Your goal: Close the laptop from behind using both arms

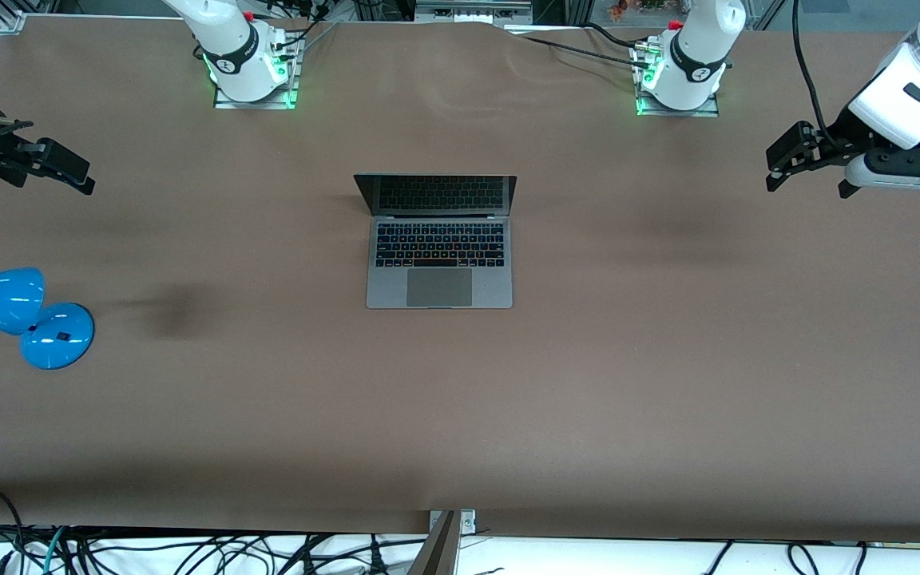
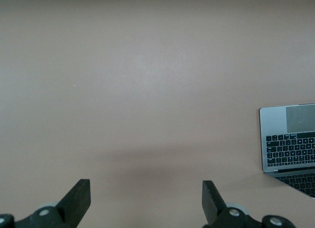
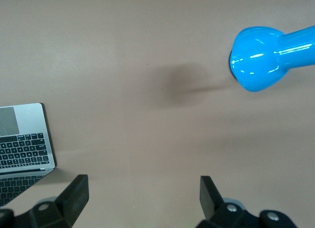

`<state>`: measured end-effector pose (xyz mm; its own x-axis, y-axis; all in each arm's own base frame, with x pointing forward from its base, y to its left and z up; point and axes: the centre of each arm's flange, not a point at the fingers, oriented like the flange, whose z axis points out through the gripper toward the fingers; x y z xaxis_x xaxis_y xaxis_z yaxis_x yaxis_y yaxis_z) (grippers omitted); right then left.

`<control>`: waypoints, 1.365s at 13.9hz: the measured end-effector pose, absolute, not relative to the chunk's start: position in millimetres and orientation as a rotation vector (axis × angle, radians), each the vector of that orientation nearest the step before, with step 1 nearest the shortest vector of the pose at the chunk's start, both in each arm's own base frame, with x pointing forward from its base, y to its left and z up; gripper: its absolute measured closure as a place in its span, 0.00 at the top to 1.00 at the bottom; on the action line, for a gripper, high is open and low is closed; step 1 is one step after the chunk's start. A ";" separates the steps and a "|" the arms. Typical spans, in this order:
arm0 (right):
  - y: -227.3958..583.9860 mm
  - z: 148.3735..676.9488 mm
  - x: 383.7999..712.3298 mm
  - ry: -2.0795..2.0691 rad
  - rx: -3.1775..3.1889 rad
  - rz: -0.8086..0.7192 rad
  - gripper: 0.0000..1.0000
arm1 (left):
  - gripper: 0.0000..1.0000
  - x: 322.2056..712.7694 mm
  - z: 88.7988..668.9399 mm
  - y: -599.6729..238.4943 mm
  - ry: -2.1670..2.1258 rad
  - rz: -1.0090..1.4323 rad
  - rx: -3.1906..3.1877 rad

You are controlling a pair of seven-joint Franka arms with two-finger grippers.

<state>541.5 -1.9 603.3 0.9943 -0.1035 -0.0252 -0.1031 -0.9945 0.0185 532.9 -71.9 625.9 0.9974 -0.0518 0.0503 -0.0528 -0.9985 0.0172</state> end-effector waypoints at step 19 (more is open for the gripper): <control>-1.2 603.3 541.5 -0.160 3.120 -0.041 1.00 | 1.00 522.5 614.8 -113.7 -0.105 -0.031 3.133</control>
<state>541.5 -1.2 603.3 0.9944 -0.1023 -0.0252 -0.1018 -0.9946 0.0185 522.5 -113.7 614.8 0.9976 -0.0670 -0.0198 -0.0669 -0.9977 0.0074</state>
